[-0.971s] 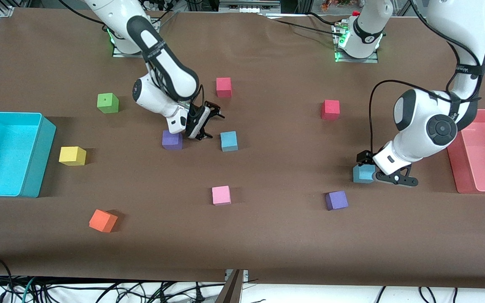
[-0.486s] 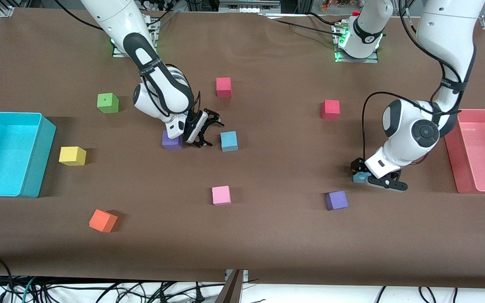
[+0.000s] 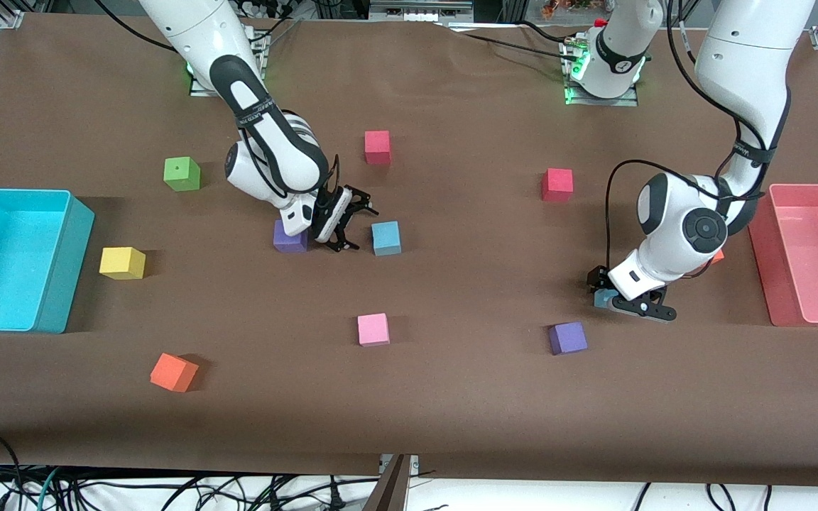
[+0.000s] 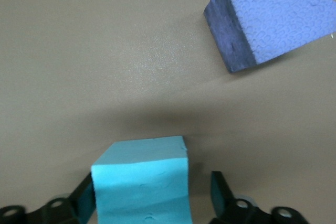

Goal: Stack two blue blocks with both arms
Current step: 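Lift and carry the second light blue cube toward the first cube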

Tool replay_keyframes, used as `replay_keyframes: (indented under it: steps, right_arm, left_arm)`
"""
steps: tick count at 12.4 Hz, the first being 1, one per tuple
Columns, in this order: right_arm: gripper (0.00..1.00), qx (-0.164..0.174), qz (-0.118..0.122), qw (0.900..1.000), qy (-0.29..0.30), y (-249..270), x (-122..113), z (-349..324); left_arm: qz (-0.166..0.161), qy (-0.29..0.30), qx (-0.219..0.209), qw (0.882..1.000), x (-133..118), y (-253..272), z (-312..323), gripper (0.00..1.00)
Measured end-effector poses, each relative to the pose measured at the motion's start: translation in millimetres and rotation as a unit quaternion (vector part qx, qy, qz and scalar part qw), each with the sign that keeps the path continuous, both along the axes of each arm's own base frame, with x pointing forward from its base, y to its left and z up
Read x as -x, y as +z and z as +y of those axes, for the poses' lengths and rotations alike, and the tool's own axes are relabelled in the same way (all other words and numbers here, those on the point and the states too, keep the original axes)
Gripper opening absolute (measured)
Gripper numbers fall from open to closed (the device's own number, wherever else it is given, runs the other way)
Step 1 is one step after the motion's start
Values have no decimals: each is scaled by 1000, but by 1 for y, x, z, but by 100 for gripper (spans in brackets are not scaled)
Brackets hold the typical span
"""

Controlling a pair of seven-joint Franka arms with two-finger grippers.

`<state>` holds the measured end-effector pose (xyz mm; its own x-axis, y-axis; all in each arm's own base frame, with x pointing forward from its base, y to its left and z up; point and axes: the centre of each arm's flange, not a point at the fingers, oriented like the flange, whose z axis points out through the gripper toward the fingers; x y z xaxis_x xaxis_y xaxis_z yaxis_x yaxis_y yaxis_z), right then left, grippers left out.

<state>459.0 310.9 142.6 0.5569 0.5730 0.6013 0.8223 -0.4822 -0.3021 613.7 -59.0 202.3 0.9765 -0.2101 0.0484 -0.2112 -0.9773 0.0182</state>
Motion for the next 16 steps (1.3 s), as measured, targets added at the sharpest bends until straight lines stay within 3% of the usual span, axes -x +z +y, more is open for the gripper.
replay_keyframes:
  steps: [2, 5, 7, 11, 13, 16]
  right_arm:
    - [100, 1, -7, 1000, 8, 0, 0, 0]
    - [100, 3, -21, 1000, 23, 1, 0, 1]
    - [100, 2, -24, 999, 25, 2, -2, 2]
    - [100, -4, -30, 999, 24, 6, -6, 5]
    - [100, -11, -31, 999, 32, 6, -5, 8]
    - [100, -24, -28, 998, 44, 4, -3, 12]
  left_arm:
    - [-1, 0, 0, 1000, 0, 2, 0, 61]
    - [6, -1, -1, 1000, -3, 24, -1, 60]
    - [18, -4, 1, 1000, -6, 68, -17, 60]
    - [32, 57, 40, 997, -4, 154, -125, 57]
    - [42, 94, 71, 992, 6, 164, -186, 57]
    - [52, 132, 79, 987, 28, 161, -281, 57]
